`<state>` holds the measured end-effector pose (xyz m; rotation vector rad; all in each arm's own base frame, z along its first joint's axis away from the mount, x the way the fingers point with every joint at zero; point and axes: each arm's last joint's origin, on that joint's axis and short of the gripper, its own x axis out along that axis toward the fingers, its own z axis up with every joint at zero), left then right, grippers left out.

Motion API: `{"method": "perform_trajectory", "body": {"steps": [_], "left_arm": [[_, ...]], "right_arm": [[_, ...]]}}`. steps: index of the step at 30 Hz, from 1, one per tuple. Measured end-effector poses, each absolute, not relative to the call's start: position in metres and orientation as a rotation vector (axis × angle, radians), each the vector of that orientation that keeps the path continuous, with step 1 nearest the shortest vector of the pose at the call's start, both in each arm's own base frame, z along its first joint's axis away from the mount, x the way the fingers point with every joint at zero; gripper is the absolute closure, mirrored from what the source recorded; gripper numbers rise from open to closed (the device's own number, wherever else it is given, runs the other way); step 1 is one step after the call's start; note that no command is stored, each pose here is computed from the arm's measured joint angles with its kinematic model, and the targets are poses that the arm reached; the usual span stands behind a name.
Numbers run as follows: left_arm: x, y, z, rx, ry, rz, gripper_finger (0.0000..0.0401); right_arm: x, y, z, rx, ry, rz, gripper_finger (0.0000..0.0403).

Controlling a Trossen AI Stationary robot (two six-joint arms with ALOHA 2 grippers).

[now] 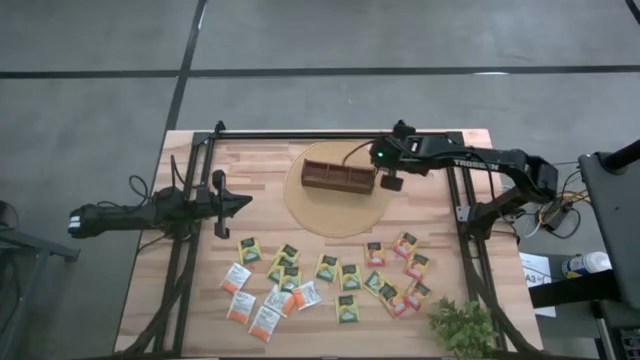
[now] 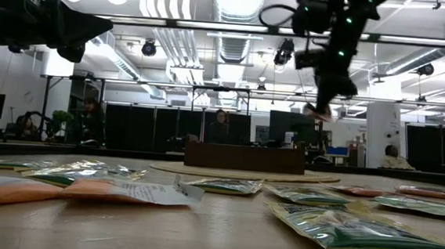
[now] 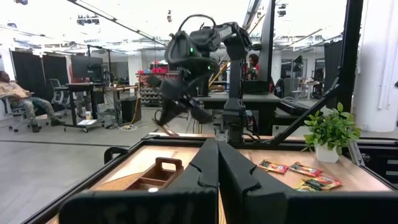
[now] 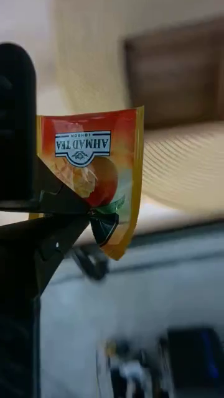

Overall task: Pick & Place Tea
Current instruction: Put the orange tea bag into the right section of wooden organizer

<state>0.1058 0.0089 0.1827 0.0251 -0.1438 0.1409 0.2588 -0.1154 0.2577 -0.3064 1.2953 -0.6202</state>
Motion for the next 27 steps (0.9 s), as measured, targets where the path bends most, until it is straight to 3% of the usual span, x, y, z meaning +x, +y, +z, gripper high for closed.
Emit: {"method": "perform_trajectory", "body": {"steps": [5,15,21,27], "left_arm": [[0.106,0.009,0.183,0.025,-0.144,0.141,0.0401],[0.106,0.009,0.183,0.025,-0.144,0.141,0.0401],[0.106,0.009,0.183,0.025,-0.144,0.141,0.0401],[0.106,0.009,0.183,0.025,-0.144,0.141,0.0401]], "right_arm": [[0.284,-0.118,0.262,-0.350,1.290,-0.630,0.0394],[0.324,-0.115,0.227,-0.444,1.359,-0.688,0.0395],[0.335,-0.105,0.212,-0.582,1.377,-0.790,0.0395],[0.343,-0.095,0.203,-0.575,1.348,-0.808,0.0395]]}}
